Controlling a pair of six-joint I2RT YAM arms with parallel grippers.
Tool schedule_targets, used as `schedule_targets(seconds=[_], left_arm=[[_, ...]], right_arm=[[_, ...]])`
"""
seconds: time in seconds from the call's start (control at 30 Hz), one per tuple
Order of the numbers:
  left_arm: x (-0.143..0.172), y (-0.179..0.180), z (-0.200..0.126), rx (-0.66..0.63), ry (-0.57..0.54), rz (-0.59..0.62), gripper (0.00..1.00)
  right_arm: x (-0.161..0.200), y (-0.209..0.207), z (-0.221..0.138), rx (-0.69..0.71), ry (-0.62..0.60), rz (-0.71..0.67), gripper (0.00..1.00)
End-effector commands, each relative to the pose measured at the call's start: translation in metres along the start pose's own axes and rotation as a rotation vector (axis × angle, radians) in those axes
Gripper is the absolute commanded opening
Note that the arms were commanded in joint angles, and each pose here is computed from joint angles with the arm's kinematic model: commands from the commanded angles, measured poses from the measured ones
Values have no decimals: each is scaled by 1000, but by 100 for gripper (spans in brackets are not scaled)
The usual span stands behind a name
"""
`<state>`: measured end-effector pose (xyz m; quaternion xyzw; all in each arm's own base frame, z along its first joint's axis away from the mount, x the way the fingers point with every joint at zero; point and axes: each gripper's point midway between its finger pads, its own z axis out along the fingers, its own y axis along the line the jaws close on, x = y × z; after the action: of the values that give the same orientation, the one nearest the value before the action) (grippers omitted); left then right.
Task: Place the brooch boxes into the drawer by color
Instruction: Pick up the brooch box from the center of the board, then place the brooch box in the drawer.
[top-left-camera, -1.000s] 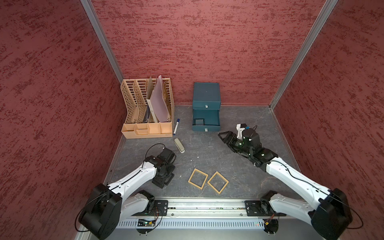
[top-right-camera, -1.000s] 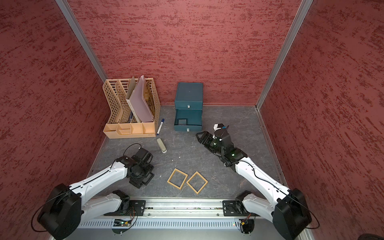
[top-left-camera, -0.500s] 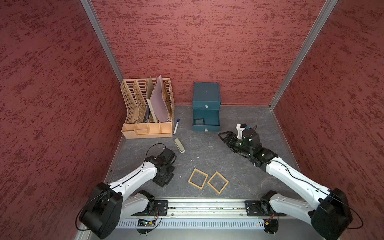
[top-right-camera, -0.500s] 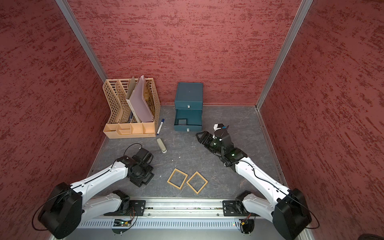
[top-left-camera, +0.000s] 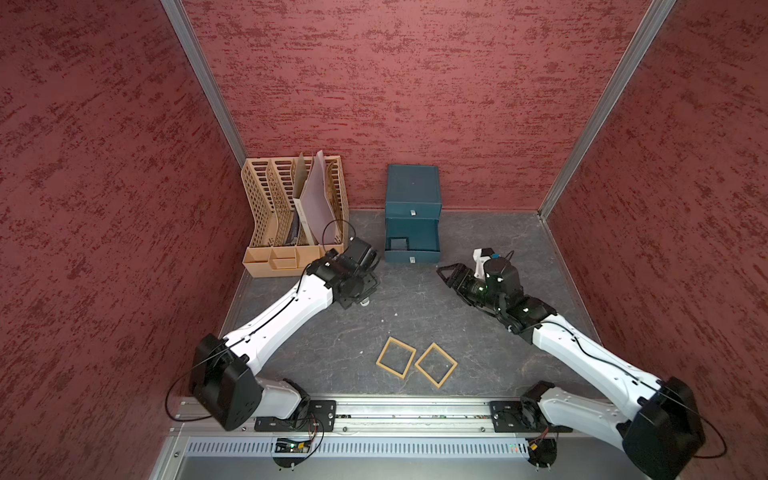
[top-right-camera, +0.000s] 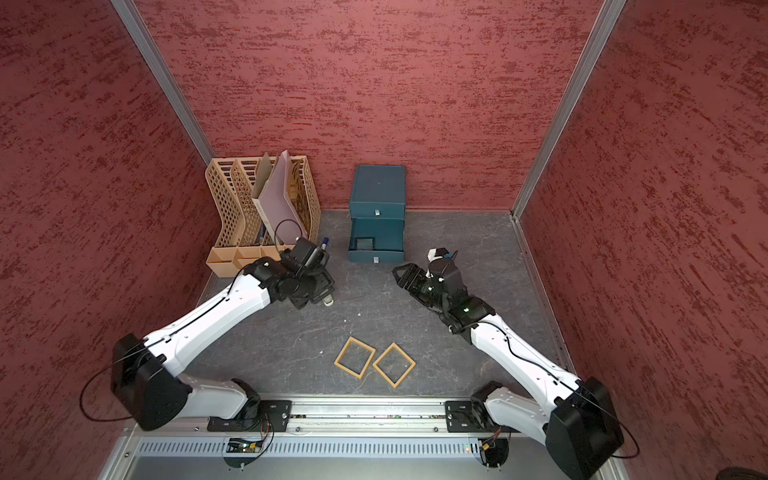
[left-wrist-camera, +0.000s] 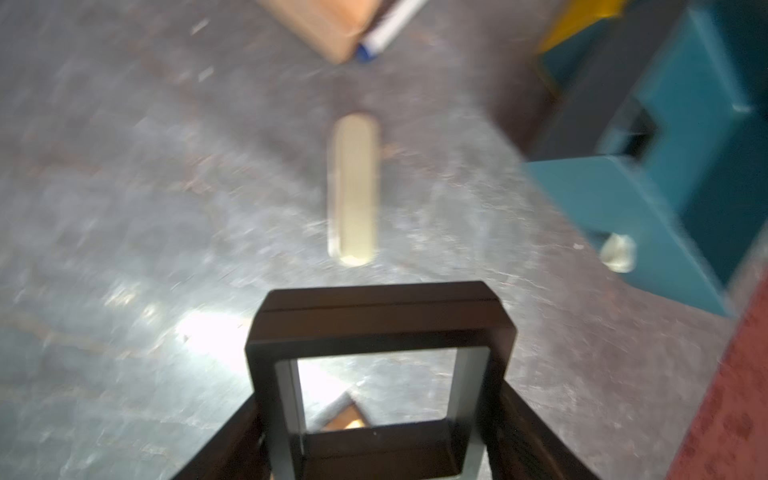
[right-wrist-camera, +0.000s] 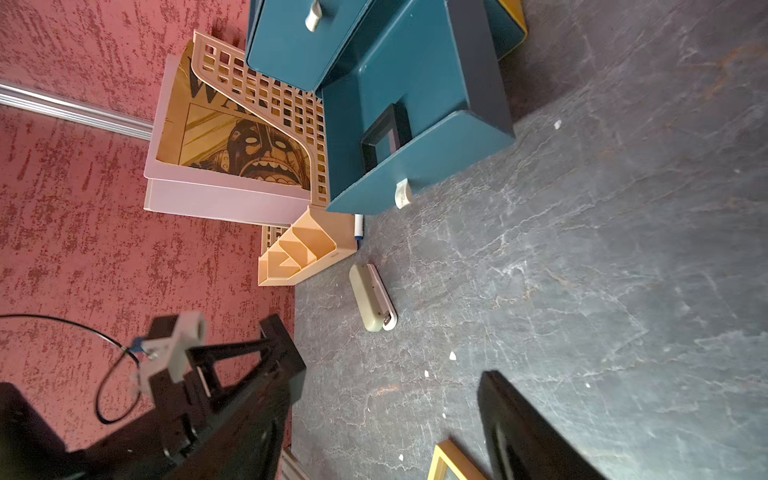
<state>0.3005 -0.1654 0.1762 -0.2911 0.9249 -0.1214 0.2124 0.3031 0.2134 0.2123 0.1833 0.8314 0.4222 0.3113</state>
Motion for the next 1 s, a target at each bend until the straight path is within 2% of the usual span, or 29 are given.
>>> schedule_targets(seconds=[0.0, 0.2, 0.47, 0.67, 0.97], left_arm=[[-9, -40, 2, 32, 2, 208, 67], [-26, -114, 16, 125, 10, 332, 67], [-45, -189, 39, 240, -80, 452, 66], [-46, -225, 49, 333, -85, 505, 66], [-41, -245, 79, 346, -67, 534, 66]], right_arm=[[-8, 3, -7, 5, -38, -20, 77], [-9, 1, -10, 7, -44, -16, 77], [-9, 0, -9, 7, -38, -14, 77], [-7, -4, -9, 8, -36, -7, 77], [-8, -2, -13, 7, -43, -12, 77]])
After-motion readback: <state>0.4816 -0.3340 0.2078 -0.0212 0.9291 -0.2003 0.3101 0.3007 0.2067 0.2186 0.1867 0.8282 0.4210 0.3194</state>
